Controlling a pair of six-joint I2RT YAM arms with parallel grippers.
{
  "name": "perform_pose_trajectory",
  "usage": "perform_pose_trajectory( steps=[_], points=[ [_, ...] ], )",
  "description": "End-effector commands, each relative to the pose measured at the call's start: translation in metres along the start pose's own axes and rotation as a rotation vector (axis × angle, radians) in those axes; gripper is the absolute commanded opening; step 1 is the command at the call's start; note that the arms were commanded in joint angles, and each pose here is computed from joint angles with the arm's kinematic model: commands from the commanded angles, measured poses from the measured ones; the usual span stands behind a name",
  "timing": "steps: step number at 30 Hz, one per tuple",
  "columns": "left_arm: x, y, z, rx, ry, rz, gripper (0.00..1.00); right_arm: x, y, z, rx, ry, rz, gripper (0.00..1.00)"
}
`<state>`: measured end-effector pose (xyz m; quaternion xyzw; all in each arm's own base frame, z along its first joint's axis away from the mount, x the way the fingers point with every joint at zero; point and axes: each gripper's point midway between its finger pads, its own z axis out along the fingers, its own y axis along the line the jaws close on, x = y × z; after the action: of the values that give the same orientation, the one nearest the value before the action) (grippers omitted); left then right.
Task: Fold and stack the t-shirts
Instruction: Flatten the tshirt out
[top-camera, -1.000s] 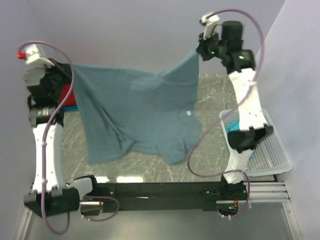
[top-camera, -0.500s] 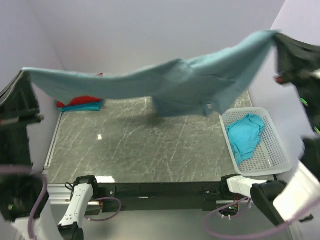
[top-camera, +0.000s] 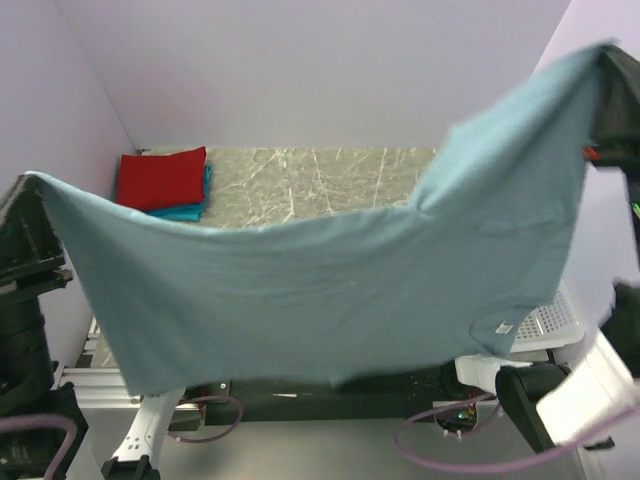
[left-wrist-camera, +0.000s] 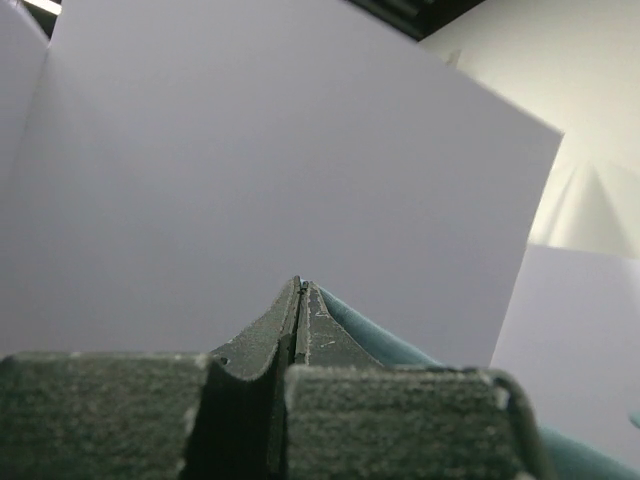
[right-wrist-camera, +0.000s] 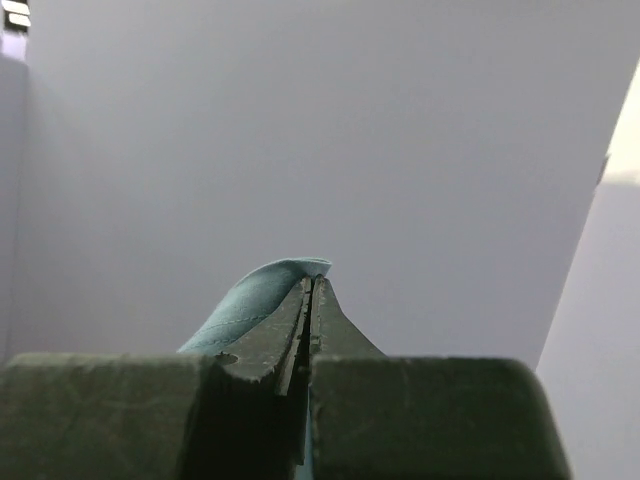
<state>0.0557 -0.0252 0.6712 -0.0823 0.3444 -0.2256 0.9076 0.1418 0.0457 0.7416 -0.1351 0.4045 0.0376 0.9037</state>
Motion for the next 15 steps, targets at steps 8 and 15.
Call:
perform_pose_trajectory(
  steps=[8,15],
  points=[
    [0.168,0.126,-0.025,-0.314,0.308,0.083,0.00,0.276,0.036,0.090,-0.216,0.530,0.264,0.00],
    [0.319,0.238,-0.097,-0.623,0.566,0.107,0.00,0.490,0.115,0.092,-0.378,0.869,0.350,0.00]
  ],
)
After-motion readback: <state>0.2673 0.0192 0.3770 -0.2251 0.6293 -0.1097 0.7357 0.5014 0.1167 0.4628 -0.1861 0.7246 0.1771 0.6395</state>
